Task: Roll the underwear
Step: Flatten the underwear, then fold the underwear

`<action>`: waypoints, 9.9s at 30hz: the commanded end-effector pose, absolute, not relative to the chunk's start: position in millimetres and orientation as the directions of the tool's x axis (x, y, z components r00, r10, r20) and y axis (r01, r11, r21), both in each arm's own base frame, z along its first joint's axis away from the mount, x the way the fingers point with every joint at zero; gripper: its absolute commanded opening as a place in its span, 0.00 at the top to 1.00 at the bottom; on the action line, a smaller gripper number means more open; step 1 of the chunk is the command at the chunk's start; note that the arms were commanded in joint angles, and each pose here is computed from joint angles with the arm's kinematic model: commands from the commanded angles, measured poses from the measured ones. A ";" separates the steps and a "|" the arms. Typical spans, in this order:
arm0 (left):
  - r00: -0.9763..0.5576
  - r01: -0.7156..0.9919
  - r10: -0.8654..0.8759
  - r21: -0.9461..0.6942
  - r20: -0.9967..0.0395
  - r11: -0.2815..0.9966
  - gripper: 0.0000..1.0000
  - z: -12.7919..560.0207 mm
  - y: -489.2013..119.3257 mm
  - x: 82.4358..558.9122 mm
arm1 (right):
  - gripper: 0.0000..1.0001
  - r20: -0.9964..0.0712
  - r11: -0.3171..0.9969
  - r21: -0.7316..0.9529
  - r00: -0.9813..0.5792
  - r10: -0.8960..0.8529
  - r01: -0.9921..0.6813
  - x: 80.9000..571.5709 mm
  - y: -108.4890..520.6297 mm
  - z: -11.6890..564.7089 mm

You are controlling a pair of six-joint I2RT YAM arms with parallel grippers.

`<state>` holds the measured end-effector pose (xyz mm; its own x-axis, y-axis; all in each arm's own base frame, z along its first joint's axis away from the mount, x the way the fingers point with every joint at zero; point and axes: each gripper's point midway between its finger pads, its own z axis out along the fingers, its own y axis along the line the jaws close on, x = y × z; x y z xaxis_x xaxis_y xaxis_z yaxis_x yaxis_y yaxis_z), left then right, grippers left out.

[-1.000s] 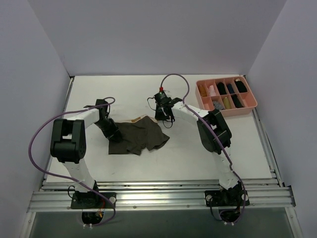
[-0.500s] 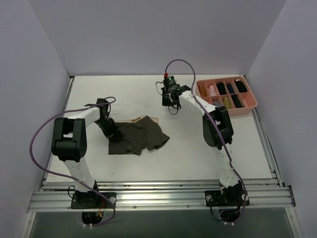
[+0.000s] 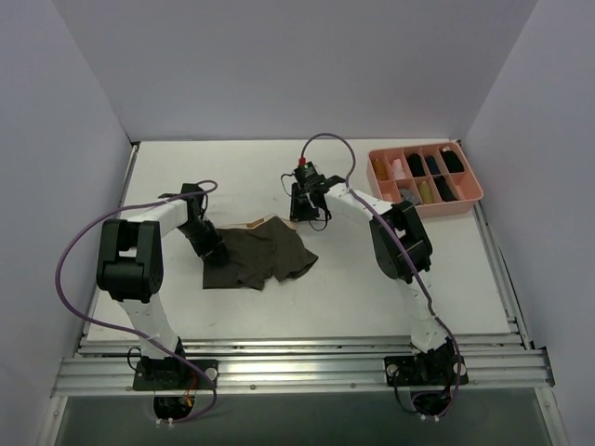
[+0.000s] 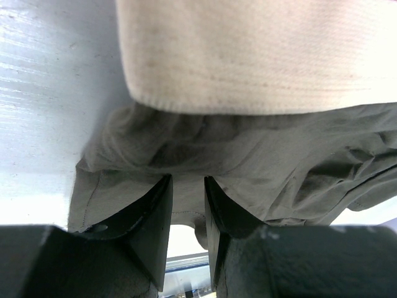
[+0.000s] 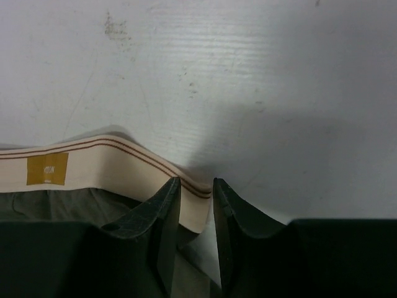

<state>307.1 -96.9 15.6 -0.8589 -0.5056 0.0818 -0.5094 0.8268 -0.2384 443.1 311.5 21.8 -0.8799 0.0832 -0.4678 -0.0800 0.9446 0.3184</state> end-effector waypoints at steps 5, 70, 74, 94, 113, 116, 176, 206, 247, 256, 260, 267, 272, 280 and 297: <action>-0.869 -0.492 -0.494 -0.202 0.044 0.847 0.64 13.1 -87.9 312.1 | 0.77 -0.424 0.960 0.279 -0.901 0.096 -0.029 415.9 322.0 16.2; -0.895 -0.307 -0.435 -0.576 -0.094 0.757 0.61 103.6 -154.9 425.3 | 0.77 -0.345 0.903 0.348 -0.930 -0.128 -0.253 314.9 264.9 38.5; -0.916 -0.198 -0.373 -0.643 -0.147 0.740 0.61 122.3 -199.3 443.0 | 0.78 -0.335 0.908 0.322 -0.929 -0.157 -0.269 297.8 268.8 30.0; -0.968 -0.146 -0.251 -0.783 -0.013 0.604 0.62 58.6 -368.6 443.5 | 1.00 -0.313 0.946 0.273 -0.946 -0.087 -0.177 239.1 228.0 8.8; -0.952 -0.222 -0.306 -0.663 -0.011 0.715 0.62 11.1 -348.8 452.6 | 1.00 -0.343 0.967 0.251 -0.938 0.055 -0.035 221.1 202.2 15.9; -0.949 -0.225 -0.315 -0.670 -0.014 0.707 0.62 13.7 -350.1 455.2 | 1.00 -0.342 0.975 0.221 -0.936 0.078 0.001 219.1 194.3 12.7; -0.781 -0.539 -0.624 -0.486 -0.015 0.688 0.47 116.0 -82.5 357.3 | 0.74 -0.455 0.988 0.071 -0.886 -0.090 -0.137 398.0 190.5 66.2; -0.732 -0.631 -0.675 -0.463 0.090 0.623 0.45 30.3 -74.7 376.9 | 0.67 -0.566 0.869 0.106 -0.748 -0.346 -0.483 219.5 437.6 44.1; -0.776 -0.539 -0.628 -0.463 -0.052 0.704 0.98 79.7 -66.3 360.9 | 1.00 -0.481 0.816 0.103 -0.747 -0.460 -0.569 168.0 418.7 50.0; -0.795 -0.544 -0.600 -0.334 -0.087 0.770 0.98 99.9 -48.5 326.0 | 1.00 -0.498 0.775 0.230 -0.755 -0.426 -0.589 146.0 440.5 87.8; -0.792 -0.553 -0.597 -0.266 -0.126 0.790 0.98 112.0 -33.9 314.2 | 1.00 -0.491 0.758 0.261 -0.758 -0.429 -0.597 139.4 443.5 102.4; -0.776 -0.546 -0.612 -0.323 -0.153 0.773 0.98 134.4 -40.1 303.1 | 1.00 -0.475 0.761 0.250 -0.761 -0.442 -0.599 137.4 426.2 115.3; -0.786 -0.515 -0.601 -0.382 -0.147 0.767 0.98 137.5 -52.5 314.1 | 1.00 -0.476 0.770 0.268 -0.775 -0.417 -0.579 153.0 414.3 120.4; -0.841 -0.398 -0.525 -0.504 -0.135 0.766 0.98 153.3 -97.2 351.5 | 1.00 -0.475 0.751 0.326 -0.787 -0.395 -0.574 180.1 407.1 130.2; -0.853 -0.410 -0.513 -0.487 -0.094 0.771 0.98 147.7 -136.8 401.5 | 1.00 -0.516 0.787 0.345 -0.804 -0.297 -0.512 231.0 374.0 132.9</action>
<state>383.7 -129.5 132.7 -0.8593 -0.5088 -0.0528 -0.4306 0.7753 -0.4621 221.6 378.9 106.6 -0.8241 -0.3262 -0.4631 -0.4985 0.8059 0.3194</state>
